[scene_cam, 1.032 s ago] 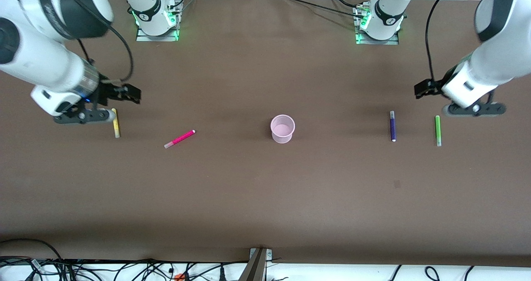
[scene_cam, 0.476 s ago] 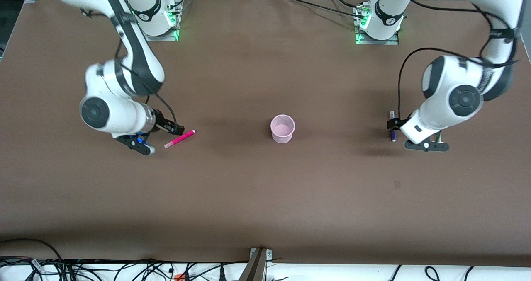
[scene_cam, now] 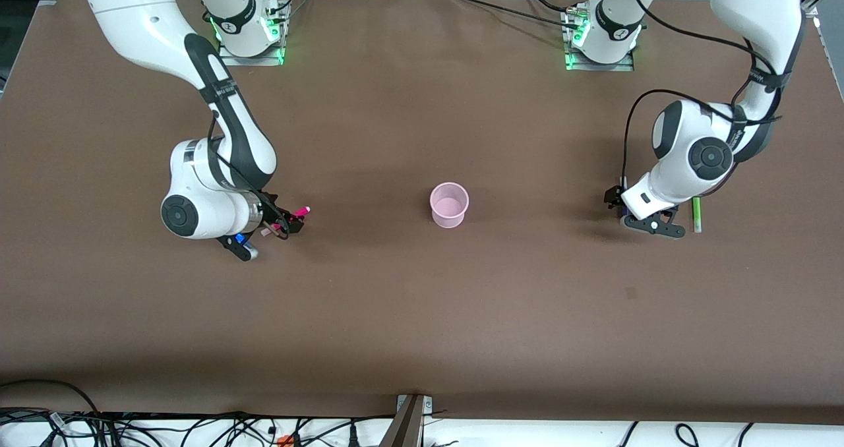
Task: Organize pens into pink holder with both arms
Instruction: 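Grasp the pink marker with the right gripper while the left gripper grasps the blue marker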
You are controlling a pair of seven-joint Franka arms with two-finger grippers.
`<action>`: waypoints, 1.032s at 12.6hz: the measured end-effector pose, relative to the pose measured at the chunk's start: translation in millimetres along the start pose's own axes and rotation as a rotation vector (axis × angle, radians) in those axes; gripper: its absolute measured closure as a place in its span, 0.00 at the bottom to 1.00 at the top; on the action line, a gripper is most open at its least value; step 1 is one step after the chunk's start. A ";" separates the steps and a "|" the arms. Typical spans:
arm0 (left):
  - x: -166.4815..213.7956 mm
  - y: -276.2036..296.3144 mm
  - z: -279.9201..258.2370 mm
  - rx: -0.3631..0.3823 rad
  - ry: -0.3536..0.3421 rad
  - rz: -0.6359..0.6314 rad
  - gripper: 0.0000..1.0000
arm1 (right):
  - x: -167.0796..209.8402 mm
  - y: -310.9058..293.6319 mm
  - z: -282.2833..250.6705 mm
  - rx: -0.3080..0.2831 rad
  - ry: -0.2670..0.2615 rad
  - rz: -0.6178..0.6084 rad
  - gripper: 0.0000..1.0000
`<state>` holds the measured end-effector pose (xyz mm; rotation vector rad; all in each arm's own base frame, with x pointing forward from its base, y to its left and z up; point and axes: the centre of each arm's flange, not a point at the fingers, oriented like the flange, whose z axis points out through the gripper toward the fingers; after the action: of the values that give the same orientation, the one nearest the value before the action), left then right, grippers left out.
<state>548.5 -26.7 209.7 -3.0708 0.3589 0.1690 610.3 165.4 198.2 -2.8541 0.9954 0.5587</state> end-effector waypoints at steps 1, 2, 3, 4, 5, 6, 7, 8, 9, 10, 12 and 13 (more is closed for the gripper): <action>0.2 1.0 8.6 -0.004 -0.006 0.001 0.00 | 2.8 1.2 7.5 0.009 0.010 0.008 0.11; 0.6 1.1 15.4 -0.006 -0.007 0.001 0.00 | 4.9 3.0 14.4 0.020 0.024 0.014 0.11; 0.7 -0.9 20.5 -0.009 -0.007 -0.005 0.00 | 6.1 4.8 21.2 0.030 0.031 0.022 0.16; 0.1 -5.7 25.2 -0.012 -0.010 -0.017 0.00 | 6.0 6.5 27.5 0.039 0.027 0.034 0.16; -0.5 -11.4 28.2 -0.014 -0.010 -0.029 0.00 | 5.0 7.1 31.4 0.050 0.017 0.046 0.25; -1.1 -16.8 30.0 -0.015 -0.007 -0.041 0.04 | 3.6 6.9 33.2 0.056 0.010 0.052 0.36; -1.5 -20.3 31.0 -0.016 -0.007 -0.049 0.05 | 2.5 5.4 32.5 0.067 0.006 0.058 0.49; -1.8 -21.5 32.3 -0.017 -0.009 -0.055 0.15 | 1.6 4.6 32.5 0.078 -0.004 0.067 0.62; -2.0 -20.8 34.7 -0.019 -0.013 -0.059 0.27 | 0.3 3.7 33.0 0.085 -0.014 0.073 0.74; -2.4 -19.8 38.4 -0.022 -0.019 -0.064 0.39 | -3.1 1.8 34.4 0.086 -0.025 0.073 0.83; -0.7 -19.4 41.0 -0.027 -0.020 -0.069 0.62 | -20.6 -7.7 37.4 0.079 -0.091 0.099 0.83; 0.5 -17.4 40.0 -0.029 -0.018 -0.067 0.73 | -34.3 -17.9 33.2 0.085 -0.150 0.131 0.83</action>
<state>548.8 -7.6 170.5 -3.1024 0.2544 0.2004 585.9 205.7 178.6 -2.6427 1.1560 0.7111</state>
